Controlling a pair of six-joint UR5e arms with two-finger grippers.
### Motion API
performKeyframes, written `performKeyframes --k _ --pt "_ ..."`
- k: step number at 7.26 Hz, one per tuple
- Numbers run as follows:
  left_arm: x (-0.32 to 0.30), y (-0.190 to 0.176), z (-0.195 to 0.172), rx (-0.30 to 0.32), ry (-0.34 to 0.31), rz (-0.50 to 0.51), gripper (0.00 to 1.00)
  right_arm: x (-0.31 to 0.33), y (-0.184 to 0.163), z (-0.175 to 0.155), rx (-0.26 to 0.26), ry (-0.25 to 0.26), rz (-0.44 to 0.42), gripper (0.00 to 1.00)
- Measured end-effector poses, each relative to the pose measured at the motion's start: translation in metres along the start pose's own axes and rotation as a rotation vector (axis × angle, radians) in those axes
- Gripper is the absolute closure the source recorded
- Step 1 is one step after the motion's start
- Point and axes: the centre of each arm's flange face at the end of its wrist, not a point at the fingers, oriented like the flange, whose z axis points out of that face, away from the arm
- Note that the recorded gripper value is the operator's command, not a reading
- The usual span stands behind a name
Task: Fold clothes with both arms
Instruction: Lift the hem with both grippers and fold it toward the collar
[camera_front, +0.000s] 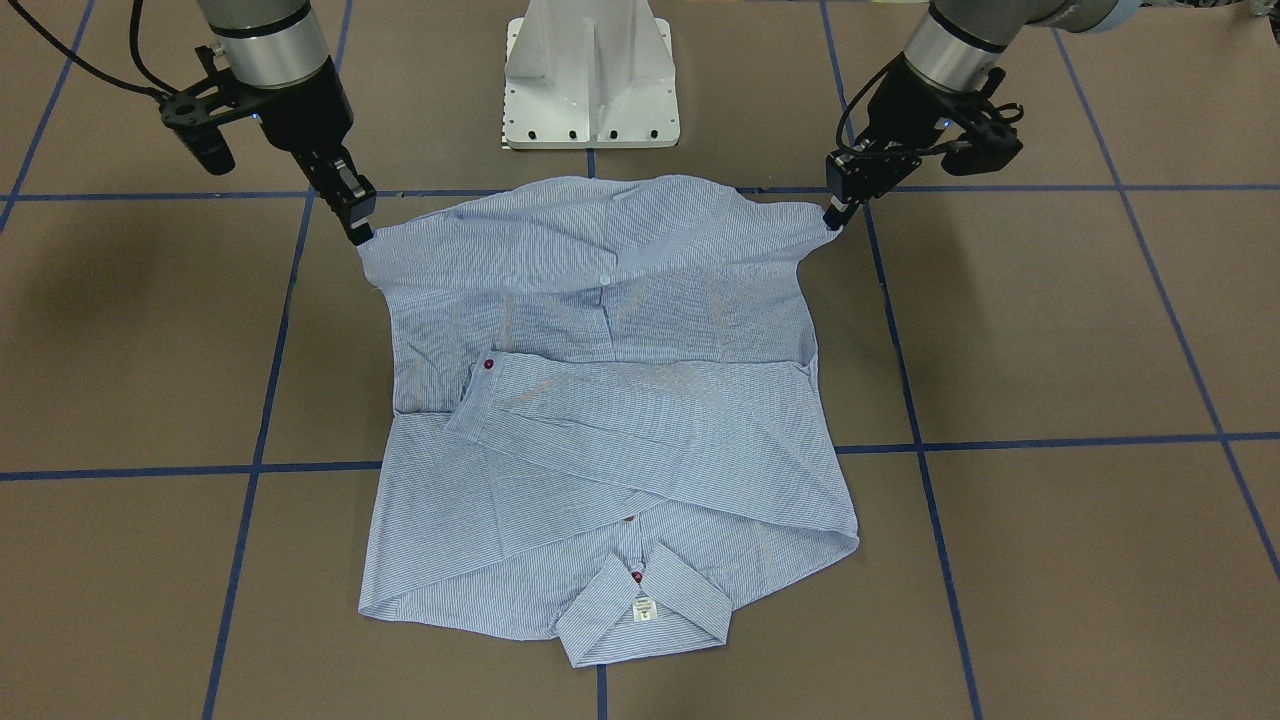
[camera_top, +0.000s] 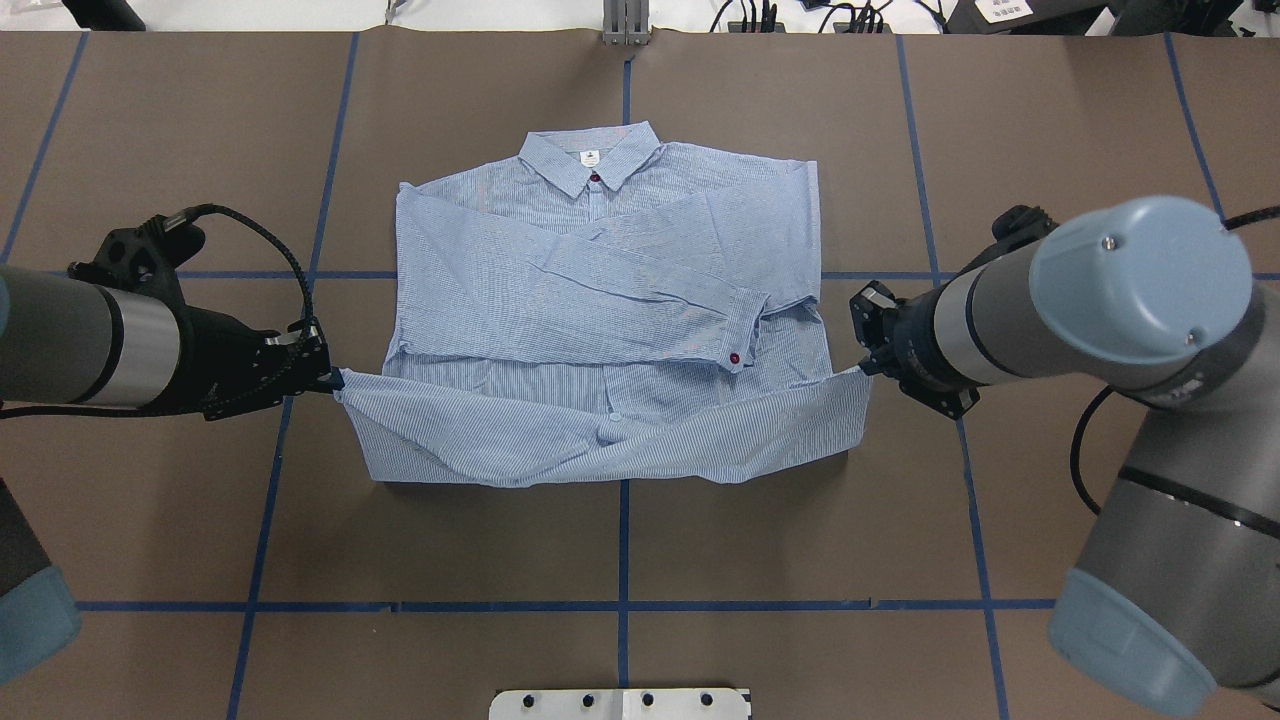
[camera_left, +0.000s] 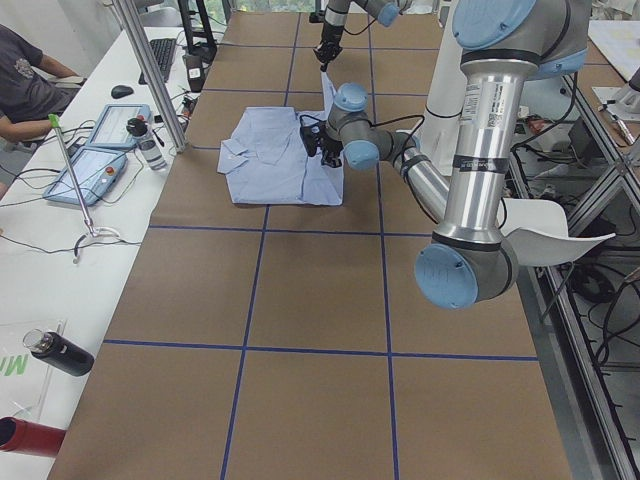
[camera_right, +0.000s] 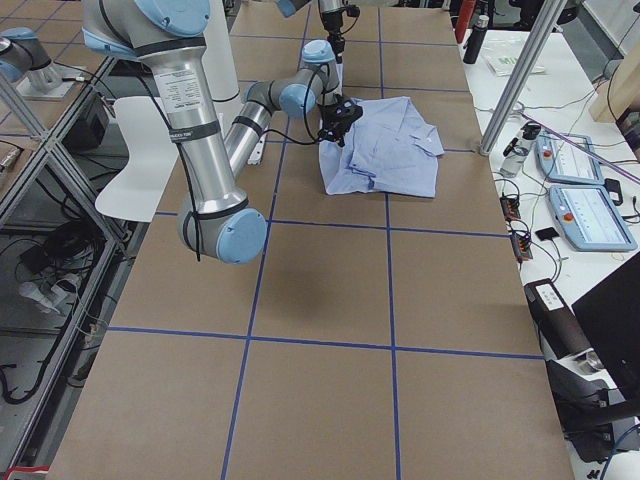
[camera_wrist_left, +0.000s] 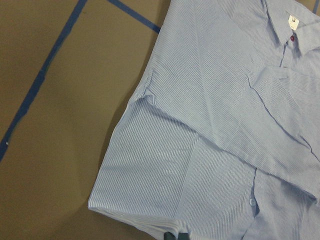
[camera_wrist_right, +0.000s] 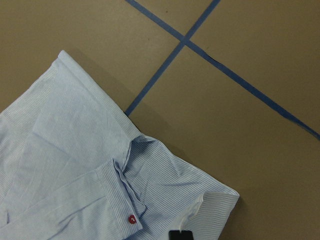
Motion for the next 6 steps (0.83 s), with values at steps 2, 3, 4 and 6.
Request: performKeyframes --k 2,3,4,6 --pt "0.010 -0.026 0.004 0.029 0.003 -0.024 1.00 -0.020 -0.020 0.001 0.033 -0.015 0.041 1.00" --pt "0.015 -0.039 0.010 0.043 0.000 -0.037 1.00 -0.028 -0.025 0.007 0.052 -0.017 0.055 1.00" --pt "0.023 -0.057 0.016 0.064 -0.002 -0.052 1.00 -0.040 -0.028 0.016 0.080 -0.018 0.063 1.00" --pt "0.043 -0.102 0.034 0.114 -0.011 -0.088 1.00 -0.056 -0.039 0.038 0.145 -0.006 0.068 1.00"
